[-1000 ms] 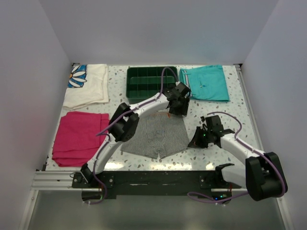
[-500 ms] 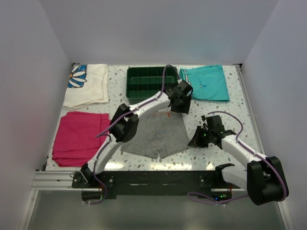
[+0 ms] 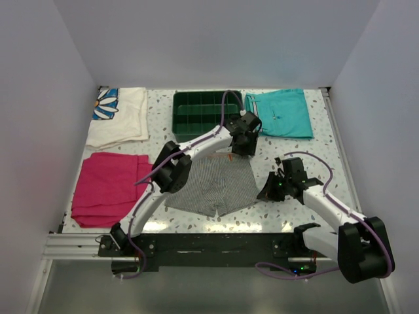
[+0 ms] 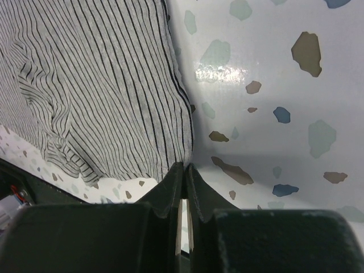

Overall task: Roll the underwear
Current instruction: Fold the underwear at the center of the board.

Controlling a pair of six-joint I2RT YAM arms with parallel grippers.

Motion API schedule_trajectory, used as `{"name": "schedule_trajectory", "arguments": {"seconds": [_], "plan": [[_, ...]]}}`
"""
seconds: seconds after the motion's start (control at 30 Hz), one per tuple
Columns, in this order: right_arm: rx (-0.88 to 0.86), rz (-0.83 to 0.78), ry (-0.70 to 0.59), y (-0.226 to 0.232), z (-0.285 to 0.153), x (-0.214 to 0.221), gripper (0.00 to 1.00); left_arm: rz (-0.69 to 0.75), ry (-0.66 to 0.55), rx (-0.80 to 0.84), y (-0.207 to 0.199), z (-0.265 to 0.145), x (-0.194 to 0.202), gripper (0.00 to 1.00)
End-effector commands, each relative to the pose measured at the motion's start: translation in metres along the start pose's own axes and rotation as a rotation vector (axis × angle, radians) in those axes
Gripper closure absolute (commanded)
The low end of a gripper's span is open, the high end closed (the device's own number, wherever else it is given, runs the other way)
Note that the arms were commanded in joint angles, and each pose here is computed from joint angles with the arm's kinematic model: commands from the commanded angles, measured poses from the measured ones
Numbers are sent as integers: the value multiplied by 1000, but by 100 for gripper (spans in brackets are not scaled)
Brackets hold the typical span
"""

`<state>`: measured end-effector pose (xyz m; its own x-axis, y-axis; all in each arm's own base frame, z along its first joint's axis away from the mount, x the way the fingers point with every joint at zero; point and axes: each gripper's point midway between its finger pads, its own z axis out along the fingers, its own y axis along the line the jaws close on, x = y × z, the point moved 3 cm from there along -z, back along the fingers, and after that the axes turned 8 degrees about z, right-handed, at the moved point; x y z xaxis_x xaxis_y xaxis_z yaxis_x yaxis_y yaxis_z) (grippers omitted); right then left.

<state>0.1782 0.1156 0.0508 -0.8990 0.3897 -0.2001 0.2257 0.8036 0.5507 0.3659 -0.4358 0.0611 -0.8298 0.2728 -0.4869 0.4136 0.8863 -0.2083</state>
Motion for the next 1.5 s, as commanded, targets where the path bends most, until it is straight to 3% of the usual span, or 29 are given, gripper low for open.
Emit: {"name": "schedule_trajectory", "arguments": {"seconds": [0.0, 0.13, 0.7, 1.03, 1.47], "plan": [[-2, -14, 3, 0, -2, 0, 94, 0, -16, -2, 2, 1, -5, 48], [-4, -14, 9, 0, -2, 2, 94, 6, -7, -12, 4, 5, -1, 50], [-51, -34, 23, 6, -1, 4, 94, 17, 42, -34, 11, 20, 14, 75], [-77, -41, -2, 10, -6, 3, 96, 16, -40, -5, 3, -1, -9, 98], [-210, -130, -21, 39, -31, 0, 97, 37, -211, 93, -18, -80, -54, 96]]}}
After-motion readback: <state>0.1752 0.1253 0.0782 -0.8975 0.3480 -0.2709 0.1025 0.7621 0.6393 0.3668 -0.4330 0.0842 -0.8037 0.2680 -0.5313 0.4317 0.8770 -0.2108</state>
